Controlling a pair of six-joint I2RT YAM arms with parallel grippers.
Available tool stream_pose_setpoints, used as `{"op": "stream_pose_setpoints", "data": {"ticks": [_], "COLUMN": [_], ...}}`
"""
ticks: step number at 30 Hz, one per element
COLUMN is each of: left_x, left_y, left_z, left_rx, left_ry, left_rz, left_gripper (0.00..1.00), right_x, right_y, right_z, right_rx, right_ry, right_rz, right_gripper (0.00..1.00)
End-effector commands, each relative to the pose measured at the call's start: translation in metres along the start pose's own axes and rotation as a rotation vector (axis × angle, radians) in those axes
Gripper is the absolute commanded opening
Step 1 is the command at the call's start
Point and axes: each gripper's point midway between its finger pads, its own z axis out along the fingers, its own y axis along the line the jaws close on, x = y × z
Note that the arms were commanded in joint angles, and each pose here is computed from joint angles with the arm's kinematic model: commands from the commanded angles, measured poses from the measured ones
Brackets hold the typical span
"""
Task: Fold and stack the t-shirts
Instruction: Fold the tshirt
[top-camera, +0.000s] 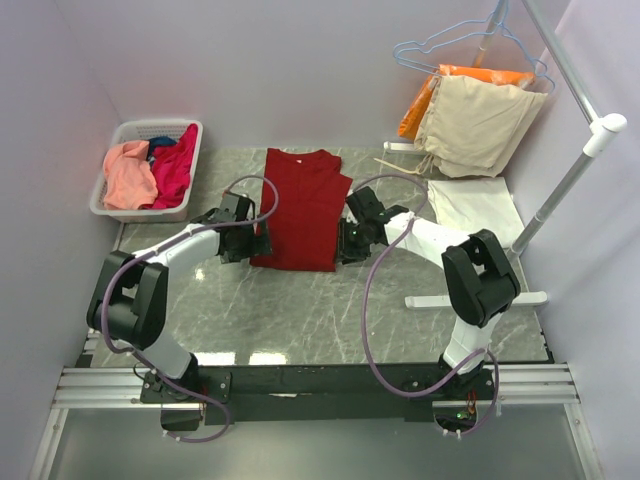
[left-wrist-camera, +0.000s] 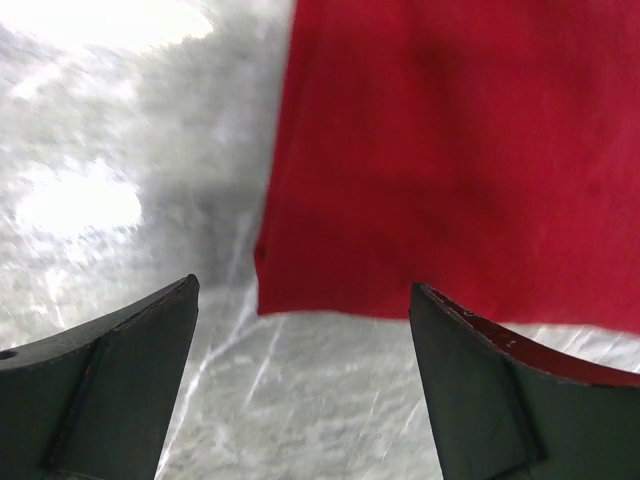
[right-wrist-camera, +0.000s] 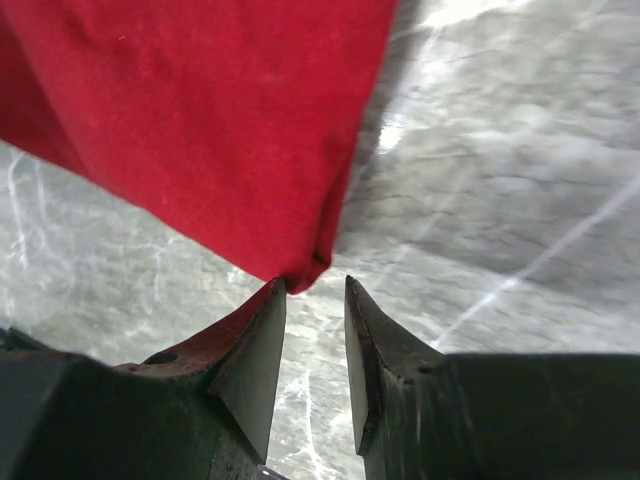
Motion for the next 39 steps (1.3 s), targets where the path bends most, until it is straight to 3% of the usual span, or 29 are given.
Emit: {"op": "stream_pose_setpoints", "data": {"ticks": [1,8,22,25,32,34,37,39], "left_x": [-0.029,-0.028,-0.012,-0.011,-0.008,-0.004,-0.002,0.002], "left_y": [-0.011,-0.012,-0.002,-0.005,-0.008,-0.006,-0.002,0.003], "left_z": [-0.007,0.002,0.021,0.019,0.017,0.018,0.016,0.012], "left_rx": [0.085,0.121,0.070,0.084,0.102,0.096,0.070,0.041], "left_ry": [-0.106,-0.088,-0.017,-0.008,0.013,0.027,0.040,0.057], "left_rz": [-0.082,-0.110,-0.127,-0.131,-0.131,-0.130,-0.127,-0.125], "left_gripper": [0.91,0.89,0.76,0.69,0.32,0.23,0.01,0.01], "right_x": [-0.006,0.000,0.020,0.021,0.027,0.025,0.025,0.028], "right_y": [0.022,0.020,0.018,0.018,0.015,0.017,0.016,0.014], "right_z": [-0.001,0.006,0.024,0.025,0.033,0.033,0.033,0.030], "right_rx": [-0.110,-0.127,-0.160,-0.163,-0.154,-0.157,-0.146,-0.131], "right_ry": [-0.031,-0.020,0.044,0.049,0.078,0.078,0.084,0.091], "right_rz": [-0.044,-0.057,-0.060,-0.056,-0.052,-0.056,-0.051,-0.052], "right_gripper": [0.37,0.37,0.36,0.34,0.28,0.19,0.00,0.00]}}
